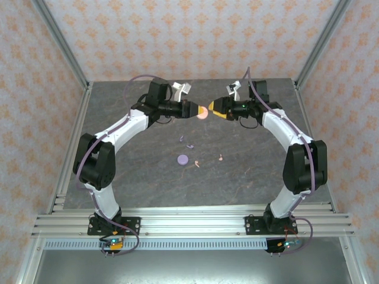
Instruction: Insert the wireless bluetooth earbuds into the charging case
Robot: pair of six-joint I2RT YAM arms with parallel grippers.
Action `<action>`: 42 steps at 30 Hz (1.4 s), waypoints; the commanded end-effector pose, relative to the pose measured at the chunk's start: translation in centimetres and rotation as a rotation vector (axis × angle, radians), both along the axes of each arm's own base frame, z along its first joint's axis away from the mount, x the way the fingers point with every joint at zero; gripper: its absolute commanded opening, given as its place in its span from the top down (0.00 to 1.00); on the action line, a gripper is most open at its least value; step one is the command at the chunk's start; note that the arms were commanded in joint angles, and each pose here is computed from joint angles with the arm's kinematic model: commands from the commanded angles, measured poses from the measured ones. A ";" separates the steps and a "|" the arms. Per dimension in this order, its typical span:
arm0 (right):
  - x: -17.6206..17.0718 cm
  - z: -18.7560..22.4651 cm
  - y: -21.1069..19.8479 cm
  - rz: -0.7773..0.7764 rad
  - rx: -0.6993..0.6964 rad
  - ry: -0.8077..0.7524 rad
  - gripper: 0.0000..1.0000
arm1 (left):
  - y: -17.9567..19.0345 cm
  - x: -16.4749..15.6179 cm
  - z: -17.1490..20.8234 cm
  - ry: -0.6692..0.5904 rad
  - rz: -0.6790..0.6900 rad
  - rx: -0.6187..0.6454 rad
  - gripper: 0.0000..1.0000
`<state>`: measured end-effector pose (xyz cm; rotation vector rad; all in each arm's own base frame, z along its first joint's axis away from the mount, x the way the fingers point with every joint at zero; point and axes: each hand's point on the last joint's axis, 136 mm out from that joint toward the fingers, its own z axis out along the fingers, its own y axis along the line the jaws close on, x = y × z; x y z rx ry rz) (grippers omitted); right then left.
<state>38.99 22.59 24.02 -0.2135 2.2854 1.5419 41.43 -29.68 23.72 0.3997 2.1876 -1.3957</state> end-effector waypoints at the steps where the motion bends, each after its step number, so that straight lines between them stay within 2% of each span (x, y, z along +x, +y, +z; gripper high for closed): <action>1: -1.5 2.2 1.3 0.086 0.044 -0.081 0.48 | 0.3 -0.9 2.7 -0.059 -0.043 -0.025 0.79; 9: -1.8 1.9 2.2 0.115 0.042 -0.073 0.54 | 0.3 -1.3 3.4 -0.073 -0.049 -0.037 0.79; 15: -2.2 1.8 2.8 0.146 0.060 -0.070 0.62 | 0.3 -1.4 3.8 -0.076 -0.052 -0.046 0.79; 28: -2.2 2.6 3.7 0.172 0.095 -0.090 0.66 | 0.0 -2.0 5.0 -0.097 -0.071 -0.088 0.79; 33: -2.5 3.1 3.8 0.173 0.097 -0.106 0.72 | 0.0 -2.2 5.3 -0.101 -0.070 -0.091 0.79; 35: -2.4 3.3 3.7 0.157 0.091 -0.116 0.73 | 0.1 -2.3 5.4 -0.100 -0.067 -0.091 0.77; 40: -1.8 4.2 3.3 0.105 0.096 -0.137 0.77 | 0.1 -2.4 5.8 -0.104 -0.050 -0.105 0.60; 42: -1.3 4.5 3.1 0.081 0.100 -0.138 0.77 | -0.1 -2.7 5.9 -0.103 -0.049 -0.109 0.58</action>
